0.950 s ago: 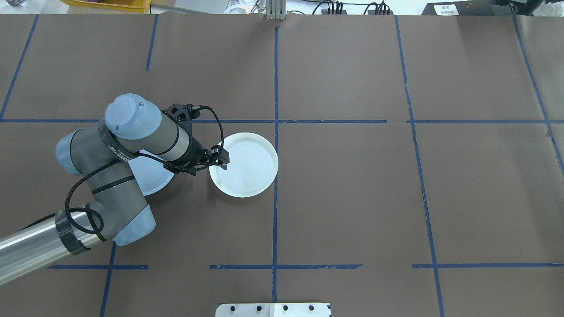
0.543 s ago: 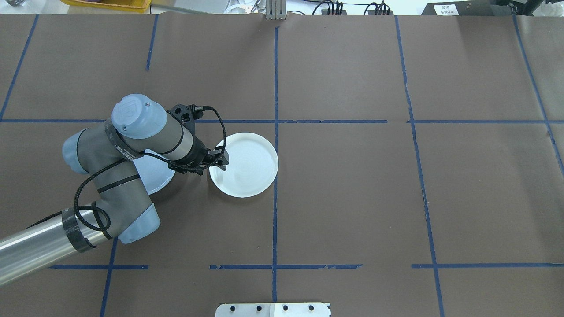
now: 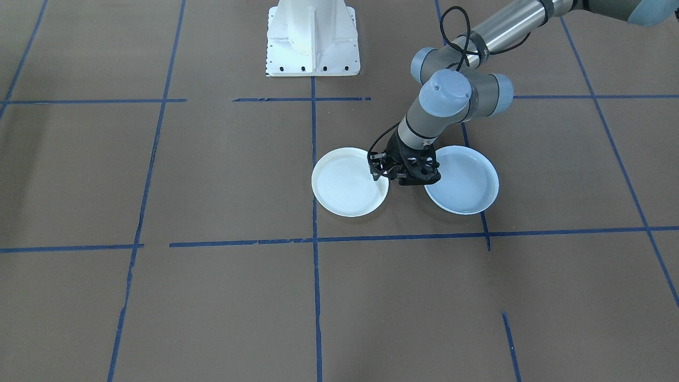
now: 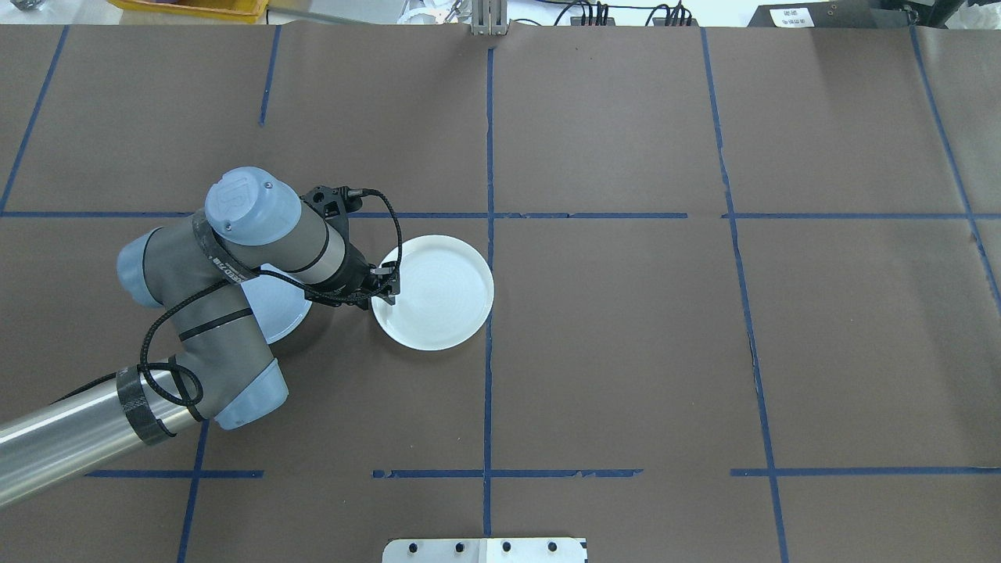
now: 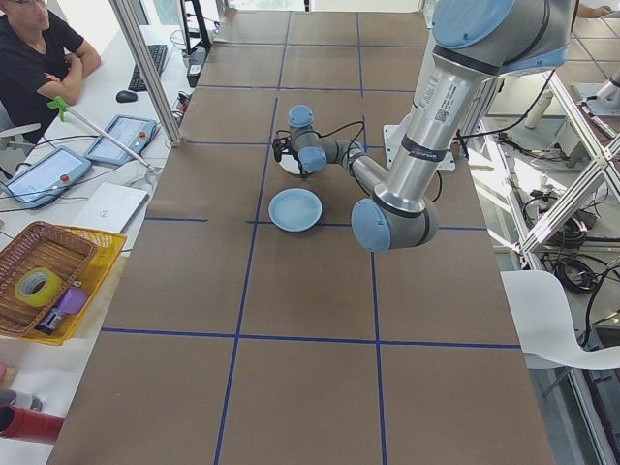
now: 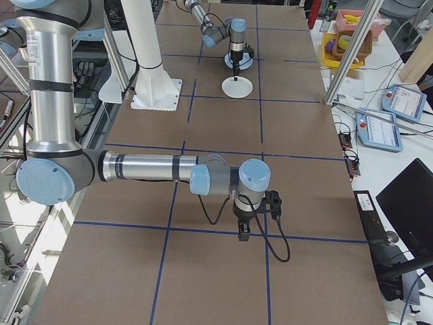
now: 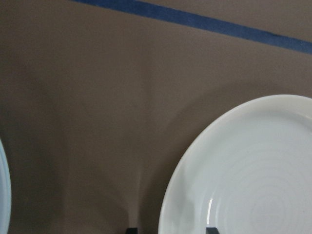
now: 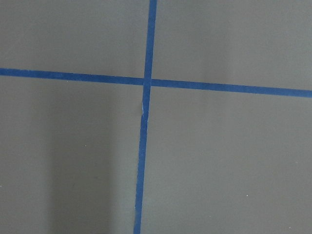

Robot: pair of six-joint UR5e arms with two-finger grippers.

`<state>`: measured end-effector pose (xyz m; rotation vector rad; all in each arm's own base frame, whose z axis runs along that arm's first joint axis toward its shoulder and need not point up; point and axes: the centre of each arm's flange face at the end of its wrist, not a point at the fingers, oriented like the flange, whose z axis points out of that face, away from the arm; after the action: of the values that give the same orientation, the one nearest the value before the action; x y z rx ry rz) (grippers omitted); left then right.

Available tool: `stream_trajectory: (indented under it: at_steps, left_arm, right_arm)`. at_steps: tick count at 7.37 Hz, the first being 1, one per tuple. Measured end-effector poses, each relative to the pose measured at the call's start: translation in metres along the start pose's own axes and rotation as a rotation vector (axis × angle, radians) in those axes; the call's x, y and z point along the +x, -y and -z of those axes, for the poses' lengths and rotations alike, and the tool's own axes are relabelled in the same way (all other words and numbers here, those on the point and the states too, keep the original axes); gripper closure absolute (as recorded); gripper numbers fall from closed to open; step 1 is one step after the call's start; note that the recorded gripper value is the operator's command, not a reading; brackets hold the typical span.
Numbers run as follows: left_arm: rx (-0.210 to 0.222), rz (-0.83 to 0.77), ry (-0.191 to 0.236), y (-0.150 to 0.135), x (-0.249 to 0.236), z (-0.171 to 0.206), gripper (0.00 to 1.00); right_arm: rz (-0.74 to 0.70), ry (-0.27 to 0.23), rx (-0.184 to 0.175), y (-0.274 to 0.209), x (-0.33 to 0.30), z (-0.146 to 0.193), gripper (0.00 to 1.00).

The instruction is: Stack plate in center

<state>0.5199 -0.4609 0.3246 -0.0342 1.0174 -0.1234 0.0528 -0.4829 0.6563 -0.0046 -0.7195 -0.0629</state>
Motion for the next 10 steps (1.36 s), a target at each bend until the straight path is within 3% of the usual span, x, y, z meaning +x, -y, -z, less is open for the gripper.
stream_trajectory:
  at_steps: [1,6,10]
  left_arm:
    - [0.0,-0.001,0.0,0.0,0.0,0.0,1.0]
    - [0.004,-0.006,-0.024,0.008,-0.004,0.014,1.0]
    - [-0.043,-0.042,-0.114,0.045,-0.048,0.114,1.0]
  right_arm:
    - [0.0,0.0,0.0,0.0,0.0,0.0,0.0]
    - [0.0,0.0,0.0,0.0,0.0,0.0,0.0]
    - [0.0,0.0,0.0,0.0,0.0,0.0,0.0]
